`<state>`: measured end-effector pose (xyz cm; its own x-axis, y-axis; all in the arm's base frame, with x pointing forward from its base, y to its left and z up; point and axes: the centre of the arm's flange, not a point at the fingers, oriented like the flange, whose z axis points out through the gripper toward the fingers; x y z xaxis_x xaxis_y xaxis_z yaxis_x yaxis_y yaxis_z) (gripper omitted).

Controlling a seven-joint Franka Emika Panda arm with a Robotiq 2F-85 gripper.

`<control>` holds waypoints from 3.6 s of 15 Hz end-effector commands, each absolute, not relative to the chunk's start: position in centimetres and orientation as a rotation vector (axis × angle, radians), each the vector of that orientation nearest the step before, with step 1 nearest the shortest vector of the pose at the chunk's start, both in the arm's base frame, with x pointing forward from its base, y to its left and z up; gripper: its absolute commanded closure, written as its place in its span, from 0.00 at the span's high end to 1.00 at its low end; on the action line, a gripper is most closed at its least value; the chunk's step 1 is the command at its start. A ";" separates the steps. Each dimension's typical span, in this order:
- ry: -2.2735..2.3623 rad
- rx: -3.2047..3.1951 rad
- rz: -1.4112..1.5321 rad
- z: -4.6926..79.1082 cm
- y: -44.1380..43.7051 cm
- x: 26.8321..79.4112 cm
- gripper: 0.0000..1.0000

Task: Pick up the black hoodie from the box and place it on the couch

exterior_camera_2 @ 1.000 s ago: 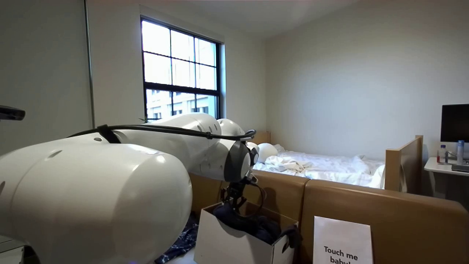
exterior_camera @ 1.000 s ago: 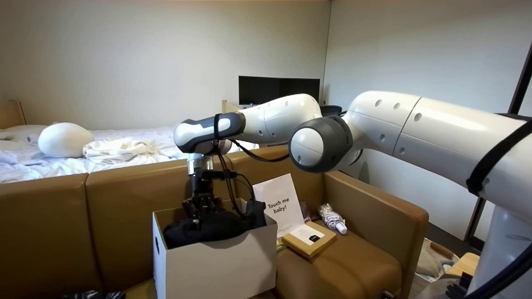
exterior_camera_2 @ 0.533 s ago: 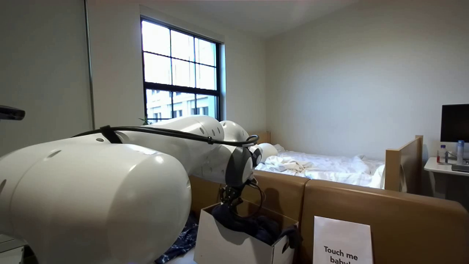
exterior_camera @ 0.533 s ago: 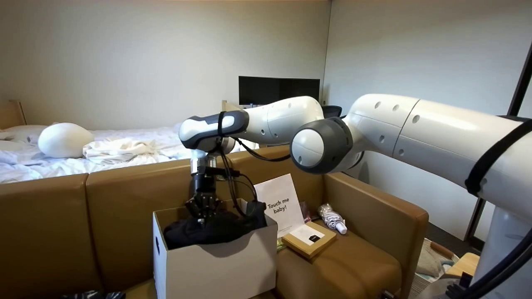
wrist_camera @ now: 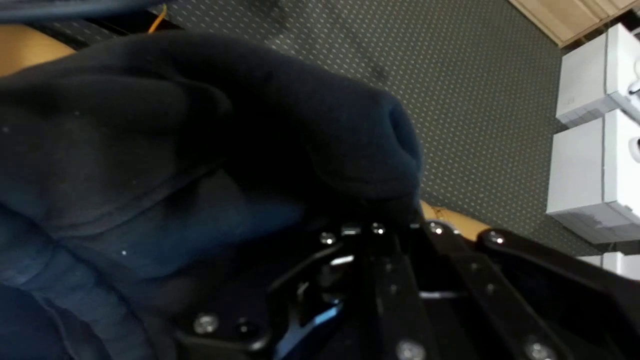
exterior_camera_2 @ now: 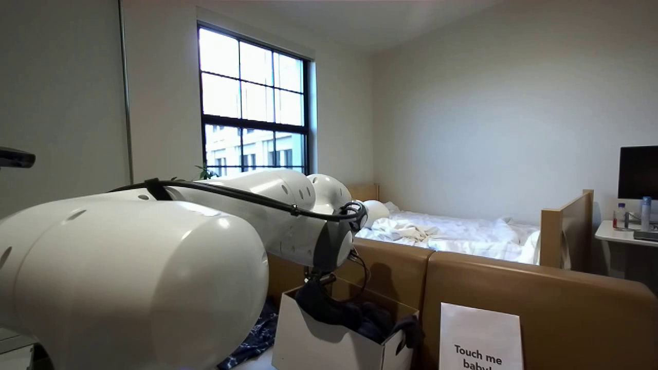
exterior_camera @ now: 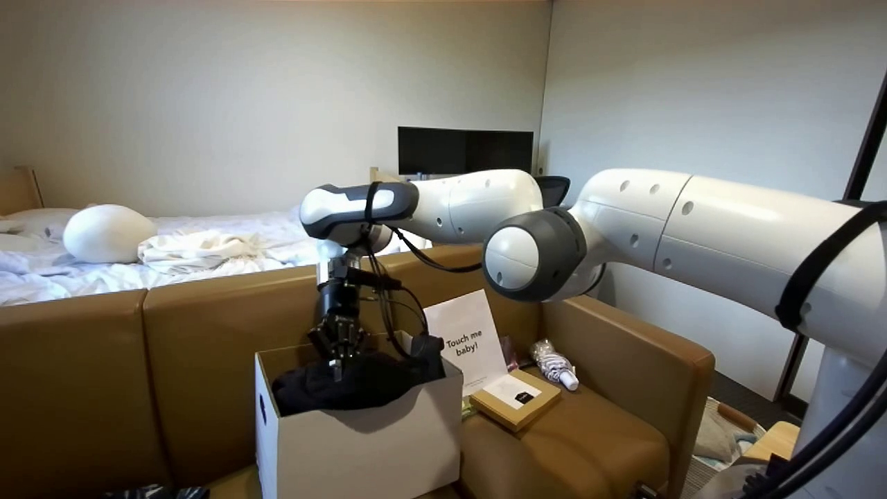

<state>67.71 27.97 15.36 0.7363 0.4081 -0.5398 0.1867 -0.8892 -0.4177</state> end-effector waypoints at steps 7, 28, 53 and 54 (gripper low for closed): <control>-0.822 -2.445 0.968 26.4 32.5 68.6 0.06; -0.740 -2.881 0.716 44.1 31.8 65.0 0.06; -0.311 -3.187 0.243 56.0 24.1 65.3 0.05; -0.287 -3.217 0.184 57.1 23.6 65.5 0.05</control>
<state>65.76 24.91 53.49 0.9462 0.2407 -0.2161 0.2471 -0.9690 0.0029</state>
